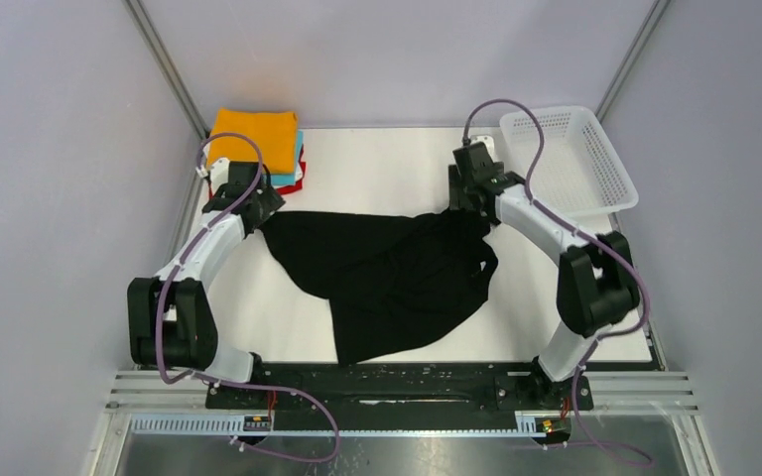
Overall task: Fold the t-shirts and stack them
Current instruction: Flatten out the tshirt
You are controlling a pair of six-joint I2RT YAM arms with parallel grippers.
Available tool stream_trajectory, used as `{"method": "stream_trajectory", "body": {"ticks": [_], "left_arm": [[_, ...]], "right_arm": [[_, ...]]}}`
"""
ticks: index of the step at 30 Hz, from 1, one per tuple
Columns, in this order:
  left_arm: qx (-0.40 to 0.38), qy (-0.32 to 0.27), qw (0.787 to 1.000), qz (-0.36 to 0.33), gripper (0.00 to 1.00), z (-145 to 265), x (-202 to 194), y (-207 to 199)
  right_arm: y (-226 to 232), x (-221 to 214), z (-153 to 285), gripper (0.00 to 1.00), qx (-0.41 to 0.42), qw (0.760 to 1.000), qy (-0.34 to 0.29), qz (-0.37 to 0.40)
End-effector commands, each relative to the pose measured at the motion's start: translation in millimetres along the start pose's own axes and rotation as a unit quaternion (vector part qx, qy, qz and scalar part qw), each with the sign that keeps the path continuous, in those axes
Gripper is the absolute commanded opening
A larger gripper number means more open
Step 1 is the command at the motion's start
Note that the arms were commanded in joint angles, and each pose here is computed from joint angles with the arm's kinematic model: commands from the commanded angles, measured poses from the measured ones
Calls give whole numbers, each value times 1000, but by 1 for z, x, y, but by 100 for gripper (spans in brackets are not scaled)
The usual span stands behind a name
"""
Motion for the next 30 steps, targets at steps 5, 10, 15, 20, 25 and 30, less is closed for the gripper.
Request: {"method": "stream_trajectory", "body": {"ticks": [5,10,15,20,25,30], "left_arm": [[-204,-29,977,-62,93,63,-1,-61],[-320,31,930,-180,94,110,-88,-104],[-346,104,892,-271,91,132,-167,-127],[-332,139,864,-352,86,144,-217,-143],[-275,161,857,-405,77,133,-250,-140],[-236,169,864,-412,66,123,-256,-134]], "right_arm": [[3,38,12,99,-44,996,-21,-76],[-18,-2,40,100,-26,993,2,-111],[-34,-40,48,100,-15,992,20,-122],[-38,-48,50,100,-12,992,23,-124],[-42,-50,50,100,-19,992,20,-120],[-43,-52,50,100,-19,992,21,-121]]}}
Point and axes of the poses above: each gripper's point midway between its finger pads, its own z axis back along the fingers, its own y axis along the line the jaws close on, x = y × z, the point moved 4 cm from there along z, back along the fingers, and after that the axes turned 14 degrees about -z, right-handed, at the moved point
